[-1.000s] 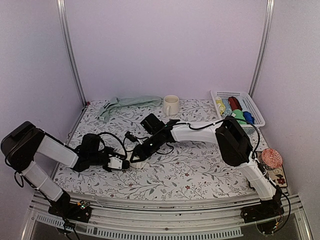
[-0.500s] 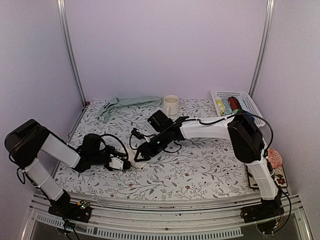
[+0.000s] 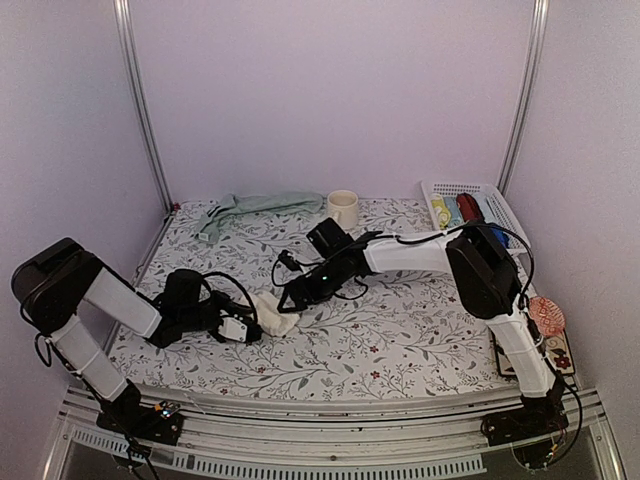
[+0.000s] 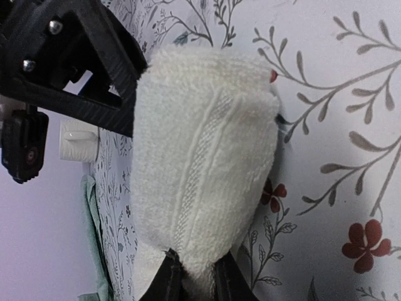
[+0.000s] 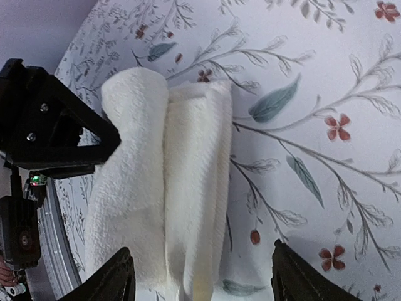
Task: Roll the towels
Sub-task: Roll the towel at the center of the board, then pick up the towel from the center of the board.
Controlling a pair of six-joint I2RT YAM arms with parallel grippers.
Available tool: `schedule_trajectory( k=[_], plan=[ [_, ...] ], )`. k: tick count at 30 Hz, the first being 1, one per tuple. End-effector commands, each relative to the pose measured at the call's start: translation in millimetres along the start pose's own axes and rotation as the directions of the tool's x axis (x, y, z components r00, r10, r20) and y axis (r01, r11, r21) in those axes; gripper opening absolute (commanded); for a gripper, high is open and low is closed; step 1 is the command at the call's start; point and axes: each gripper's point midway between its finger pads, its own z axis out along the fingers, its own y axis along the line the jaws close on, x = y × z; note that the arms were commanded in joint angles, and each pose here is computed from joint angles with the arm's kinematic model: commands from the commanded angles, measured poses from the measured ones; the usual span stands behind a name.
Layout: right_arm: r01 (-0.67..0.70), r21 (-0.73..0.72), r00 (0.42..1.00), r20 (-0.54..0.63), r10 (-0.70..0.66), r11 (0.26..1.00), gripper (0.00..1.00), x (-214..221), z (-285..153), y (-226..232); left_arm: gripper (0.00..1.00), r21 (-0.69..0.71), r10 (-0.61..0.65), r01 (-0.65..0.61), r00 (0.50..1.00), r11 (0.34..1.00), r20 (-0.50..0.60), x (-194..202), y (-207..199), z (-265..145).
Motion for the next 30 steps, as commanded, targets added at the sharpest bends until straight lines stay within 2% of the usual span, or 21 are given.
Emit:
schedule_trajectory(
  k=[1, 10, 16, 30],
  plan=[
    [-0.049, -0.088, 0.997, -0.057, 0.044, 0.995, 0.76, 12, 17, 7, 0.15, 0.045, 0.015, -0.014, 1.0, 0.999, -0.01, 0, -16, 2],
    [-0.103, -0.31, 0.994, -0.067, 0.086, 0.945, 0.76, 12, 18, 39, 0.15, 0.083, 0.035, -0.035, 0.999, 0.996, 0.001, -3, -17, 3],
    [-0.129, -0.383, 0.991, -0.07, 0.111, 0.915, 0.78, 11, 15, 49, 0.14, 0.107, 0.053, -0.052, 0.999, 0.993, -0.008, -1, -21, 7],
    [-0.173, -0.303, 0.983, -0.116, 0.143, 0.937, 0.77, 15, 28, 35, 0.13, 0.264, -0.006, 0.005, 1.0, 0.965, 0.001, -6, -25, 14]
  ],
)
